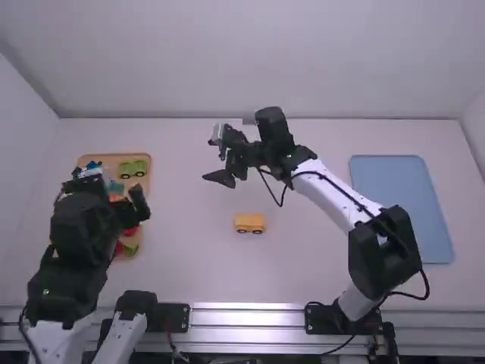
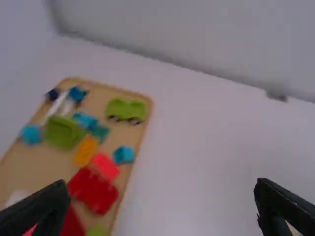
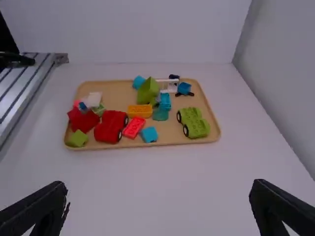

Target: Assemble lego blocks to make yellow taxi

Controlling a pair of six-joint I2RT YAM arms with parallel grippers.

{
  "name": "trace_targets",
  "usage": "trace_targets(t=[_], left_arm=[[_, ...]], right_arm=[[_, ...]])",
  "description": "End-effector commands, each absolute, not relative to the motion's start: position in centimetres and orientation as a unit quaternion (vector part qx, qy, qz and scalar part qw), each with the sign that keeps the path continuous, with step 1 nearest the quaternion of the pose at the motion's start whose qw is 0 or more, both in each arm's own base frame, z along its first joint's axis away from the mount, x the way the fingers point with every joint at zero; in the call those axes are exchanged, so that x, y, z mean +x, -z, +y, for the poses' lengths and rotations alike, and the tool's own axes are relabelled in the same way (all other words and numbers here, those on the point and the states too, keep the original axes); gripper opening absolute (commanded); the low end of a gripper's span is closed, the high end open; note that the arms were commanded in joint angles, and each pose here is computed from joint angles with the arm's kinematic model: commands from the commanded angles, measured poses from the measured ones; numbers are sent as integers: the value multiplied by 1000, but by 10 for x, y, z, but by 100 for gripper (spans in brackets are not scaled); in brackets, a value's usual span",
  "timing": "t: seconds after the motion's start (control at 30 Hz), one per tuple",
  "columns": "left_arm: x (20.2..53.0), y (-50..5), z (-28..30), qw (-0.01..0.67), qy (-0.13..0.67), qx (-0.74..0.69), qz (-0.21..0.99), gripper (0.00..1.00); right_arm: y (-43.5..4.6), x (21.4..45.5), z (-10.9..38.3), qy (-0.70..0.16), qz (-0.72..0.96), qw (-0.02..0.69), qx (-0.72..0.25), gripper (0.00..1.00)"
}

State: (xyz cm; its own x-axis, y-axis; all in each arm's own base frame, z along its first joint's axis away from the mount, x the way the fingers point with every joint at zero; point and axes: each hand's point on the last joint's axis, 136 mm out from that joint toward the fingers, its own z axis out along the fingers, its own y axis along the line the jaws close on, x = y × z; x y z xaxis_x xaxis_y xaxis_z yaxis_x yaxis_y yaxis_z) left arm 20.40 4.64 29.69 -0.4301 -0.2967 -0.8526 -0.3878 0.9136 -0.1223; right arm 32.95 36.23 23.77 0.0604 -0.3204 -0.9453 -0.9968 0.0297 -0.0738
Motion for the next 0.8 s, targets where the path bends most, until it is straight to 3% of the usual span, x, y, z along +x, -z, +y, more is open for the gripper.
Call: trace_targets(t=[0.0, 0.2, 0.47, 0.67, 0.77], left_arm=[[178, -326, 88, 508, -102, -349, 780, 99], [151, -353, 103, 473, -143, -407, 768, 99], [131, -384, 125, 452, -212, -468, 729, 99], [167, -390, 118, 443, -206, -432, 758, 99], [214, -367, 109, 413, -190, -391, 800, 99]], right_arm=[[-252, 321, 372, -379, 547, 452, -594, 99], [-251, 303, 386, -379, 521, 448, -620, 99], [-255, 296, 388, -393, 506, 446, -625, 99], [-255, 296, 388, -390, 502, 449, -628, 99], [-254, 296, 387, -391, 504, 447, -627, 99]])
